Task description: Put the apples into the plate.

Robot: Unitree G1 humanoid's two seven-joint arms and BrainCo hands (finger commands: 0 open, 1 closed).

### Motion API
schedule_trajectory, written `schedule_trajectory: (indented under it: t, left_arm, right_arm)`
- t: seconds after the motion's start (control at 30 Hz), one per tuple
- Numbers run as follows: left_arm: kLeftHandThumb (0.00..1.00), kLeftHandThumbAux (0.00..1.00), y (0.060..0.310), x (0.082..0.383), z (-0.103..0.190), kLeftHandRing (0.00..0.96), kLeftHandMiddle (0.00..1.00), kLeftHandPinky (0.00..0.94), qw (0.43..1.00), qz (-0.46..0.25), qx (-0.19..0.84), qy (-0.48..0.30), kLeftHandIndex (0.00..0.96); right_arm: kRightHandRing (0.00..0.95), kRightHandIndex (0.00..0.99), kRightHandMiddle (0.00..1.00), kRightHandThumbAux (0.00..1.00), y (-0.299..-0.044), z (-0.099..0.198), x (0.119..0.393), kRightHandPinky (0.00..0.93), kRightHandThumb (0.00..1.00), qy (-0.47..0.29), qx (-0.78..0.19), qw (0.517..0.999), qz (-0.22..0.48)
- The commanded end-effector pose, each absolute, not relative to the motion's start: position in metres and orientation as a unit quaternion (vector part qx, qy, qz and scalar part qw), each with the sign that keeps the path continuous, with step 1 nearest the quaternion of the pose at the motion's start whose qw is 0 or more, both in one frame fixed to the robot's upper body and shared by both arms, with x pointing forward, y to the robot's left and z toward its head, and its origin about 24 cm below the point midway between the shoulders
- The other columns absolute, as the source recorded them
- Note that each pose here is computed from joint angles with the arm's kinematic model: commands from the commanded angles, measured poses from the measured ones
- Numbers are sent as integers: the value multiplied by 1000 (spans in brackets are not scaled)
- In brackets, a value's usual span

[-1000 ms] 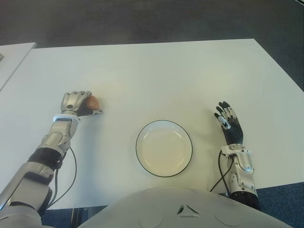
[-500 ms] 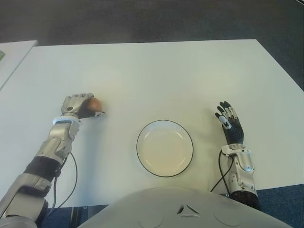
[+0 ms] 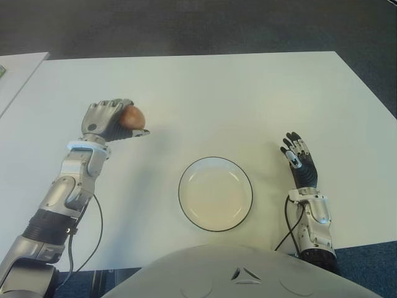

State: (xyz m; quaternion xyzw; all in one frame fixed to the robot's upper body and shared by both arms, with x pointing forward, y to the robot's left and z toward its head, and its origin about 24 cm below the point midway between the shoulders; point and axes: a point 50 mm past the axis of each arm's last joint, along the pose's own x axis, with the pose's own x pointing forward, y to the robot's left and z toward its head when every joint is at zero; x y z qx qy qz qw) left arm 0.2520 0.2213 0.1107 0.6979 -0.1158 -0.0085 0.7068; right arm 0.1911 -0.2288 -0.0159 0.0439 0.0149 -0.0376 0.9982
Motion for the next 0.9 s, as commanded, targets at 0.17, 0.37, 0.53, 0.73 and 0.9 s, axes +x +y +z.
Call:
schedule_trajectory:
  t: [0.17,0.37,0.53,0.73,0.9]
  left_arm:
    - [784,680,189,239,141,834,716,844,667,-31,716,-202,438]
    - [729,697,176,229,150,871,909,865,662,-49,717,-216,441]
    - [729,698,165,219,155,865,903,856,660,-59,714,-227,442]
    - [731,698,154,213,161,859,882,845,653,-69,713,-244,443]
    - [729,698,149,210,164,860,878,848,646,-74,716,-255,443]
  right_arm:
    - [9,66,44,545,-222,-36,178,18,143,68,67,995,-42]
    - [4,62,40,550,-222,-36,178,11,136,69,66,994,-44]
    - [3,60,38,549,-221,-36,178,11,134,67,65,995,-44]
    - [1,57,36,546,-222,-37,178,9,133,68,61,995,-41]
    - [1,59,33,549,-221,-37,179,10,136,69,63,995,-40]
